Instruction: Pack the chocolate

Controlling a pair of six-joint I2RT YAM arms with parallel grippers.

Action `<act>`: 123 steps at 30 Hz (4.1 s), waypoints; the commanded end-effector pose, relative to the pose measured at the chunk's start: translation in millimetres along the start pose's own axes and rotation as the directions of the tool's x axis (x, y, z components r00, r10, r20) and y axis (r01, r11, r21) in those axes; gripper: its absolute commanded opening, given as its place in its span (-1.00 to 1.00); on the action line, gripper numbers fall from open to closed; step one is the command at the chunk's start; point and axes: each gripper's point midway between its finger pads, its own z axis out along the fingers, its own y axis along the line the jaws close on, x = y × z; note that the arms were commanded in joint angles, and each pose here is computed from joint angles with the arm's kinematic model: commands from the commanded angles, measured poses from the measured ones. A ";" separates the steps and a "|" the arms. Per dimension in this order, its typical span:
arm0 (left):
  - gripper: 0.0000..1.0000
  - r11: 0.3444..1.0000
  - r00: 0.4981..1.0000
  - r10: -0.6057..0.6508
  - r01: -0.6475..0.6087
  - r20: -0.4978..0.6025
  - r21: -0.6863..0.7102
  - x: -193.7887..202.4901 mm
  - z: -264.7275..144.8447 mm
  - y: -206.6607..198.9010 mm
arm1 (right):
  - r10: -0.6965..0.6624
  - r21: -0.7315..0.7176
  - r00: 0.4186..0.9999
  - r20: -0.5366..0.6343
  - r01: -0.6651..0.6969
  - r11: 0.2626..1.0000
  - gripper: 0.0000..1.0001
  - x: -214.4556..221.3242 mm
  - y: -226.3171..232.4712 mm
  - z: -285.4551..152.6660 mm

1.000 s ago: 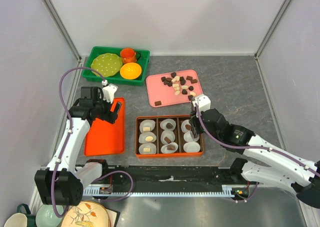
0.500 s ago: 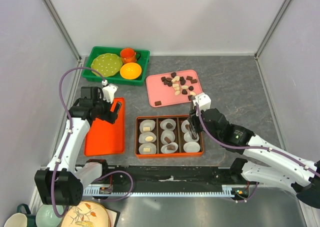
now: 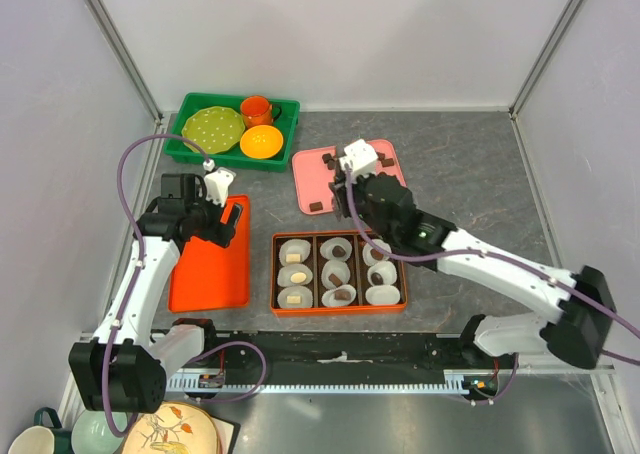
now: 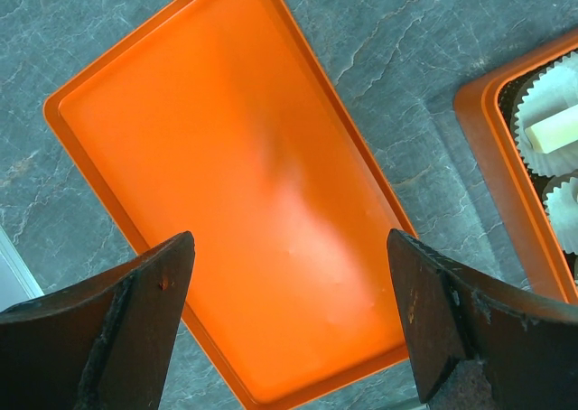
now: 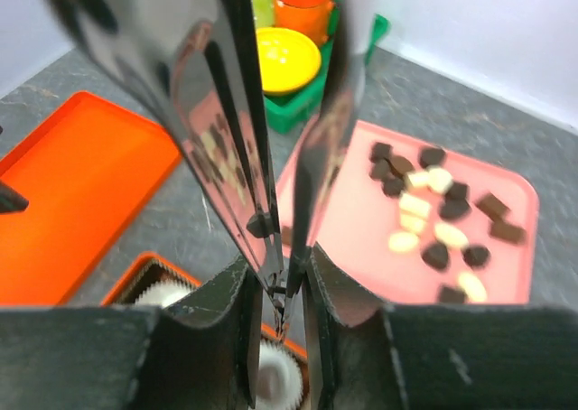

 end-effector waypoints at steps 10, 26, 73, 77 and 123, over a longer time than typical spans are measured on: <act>0.88 1.000 0.999 0.018 -0.017 0.051 -0.011 -12.5 -5.9 4.4 | 0.022 -0.050 0.993 0.113 -0.017 0.999 -0.41 -3.5 10.0 111.6; 0.88 1.000 0.999 0.014 -0.013 0.052 -0.017 -13.4 -5.8 6.3 | -0.001 0.010 0.998 0.061 0.000 1.000 -0.02 32.5 -3.8 147.6; 0.88 0.999 0.999 0.027 -0.026 0.041 -0.025 -8.7 -4.9 8.5 | 0.059 -0.042 0.994 0.087 -0.055 0.998 0.08 25.2 -5.3 134.1; 0.88 0.999 0.999 0.025 -0.024 0.045 -0.023 -9.5 -5.2 8.3 | 0.054 -0.044 0.997 0.057 -0.051 0.998 0.09 37.8 -4.0 138.2; 0.88 0.999 0.998 0.035 -0.033 0.048 -0.035 -3.6 -7.7 9.5 | 0.037 0.150 0.999 -0.031 -0.032 0.988 -0.35 13.1 -58.5 0.2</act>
